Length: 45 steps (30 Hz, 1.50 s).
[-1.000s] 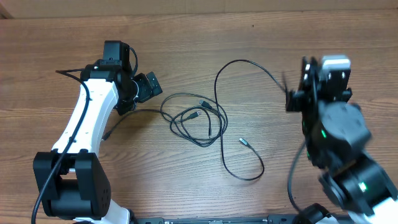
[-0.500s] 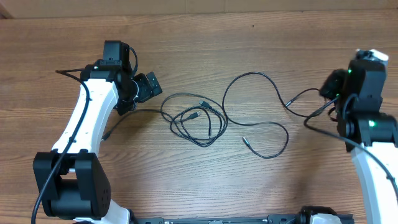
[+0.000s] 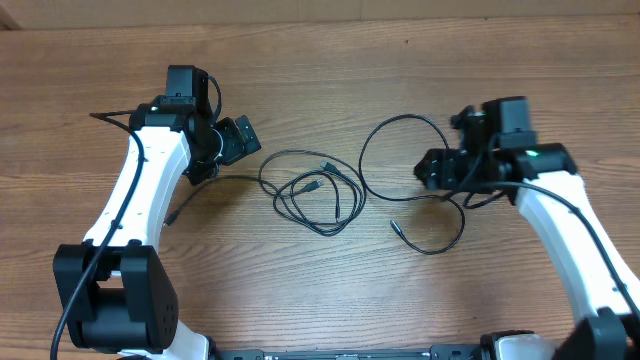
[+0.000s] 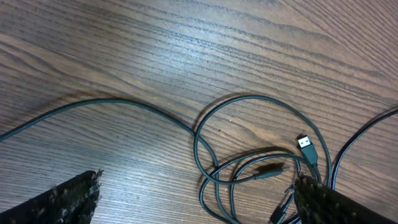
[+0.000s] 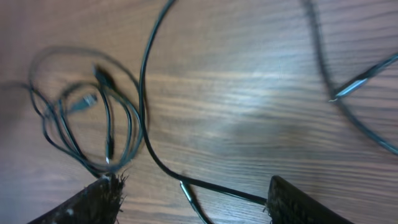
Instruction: Untangle cables
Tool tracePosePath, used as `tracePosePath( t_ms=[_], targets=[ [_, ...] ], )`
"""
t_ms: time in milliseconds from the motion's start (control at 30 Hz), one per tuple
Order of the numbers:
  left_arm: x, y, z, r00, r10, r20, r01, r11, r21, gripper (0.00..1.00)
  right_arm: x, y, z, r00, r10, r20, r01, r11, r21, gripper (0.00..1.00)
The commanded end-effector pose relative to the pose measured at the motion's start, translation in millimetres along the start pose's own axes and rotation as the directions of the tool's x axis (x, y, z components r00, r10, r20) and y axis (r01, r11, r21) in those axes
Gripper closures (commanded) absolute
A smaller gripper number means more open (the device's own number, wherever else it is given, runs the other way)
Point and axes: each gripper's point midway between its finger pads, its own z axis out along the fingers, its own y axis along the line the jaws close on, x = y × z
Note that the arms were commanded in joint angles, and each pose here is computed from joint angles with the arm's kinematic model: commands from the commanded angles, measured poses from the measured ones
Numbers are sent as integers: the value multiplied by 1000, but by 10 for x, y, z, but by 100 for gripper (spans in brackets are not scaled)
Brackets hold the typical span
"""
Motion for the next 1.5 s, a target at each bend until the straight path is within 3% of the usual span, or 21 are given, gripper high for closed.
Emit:
tracePosePath(
  t_ms=[0,133,533,867,1033,1200,1367,1467],
  targets=[
    [18,35,50,1000,-15,-9,15,1000,-16,0,73,-11,162,996,-63,-63,65,998,26,23],
    [19,34,50,1000,-15,-9,15,1000,-15,1,238,-1,369,981,-112,-160,118,993,27,15],
    [18,35,50,1000,-15,-9,15,1000,-16,1,463,-328,728,944,-106,-311,167,970,175,16],
    [18,35,50,1000,-15,-9,15,1000,-16,1,415,-427,747,947,-109,-301,183,956,228,55],
    [19,34,50,1000,-15,-9,15,1000,-15,0,429,-374,753,948,-98,-301,164,965,203,59],
    [18,35,50,1000,-15,-9,15,1000,-16,0,461,-16,797,949,-107,-298,113,994,2,52],
    [19,34,50,1000,-15,-9,15,1000,-15,0,439,63,841,936,-212,-279,214,977,-25,41],
    [19,34,50,1000,-15,-9,15,1000,-15,0,448,112,894,915,-298,-271,305,952,-18,30]
  ],
)
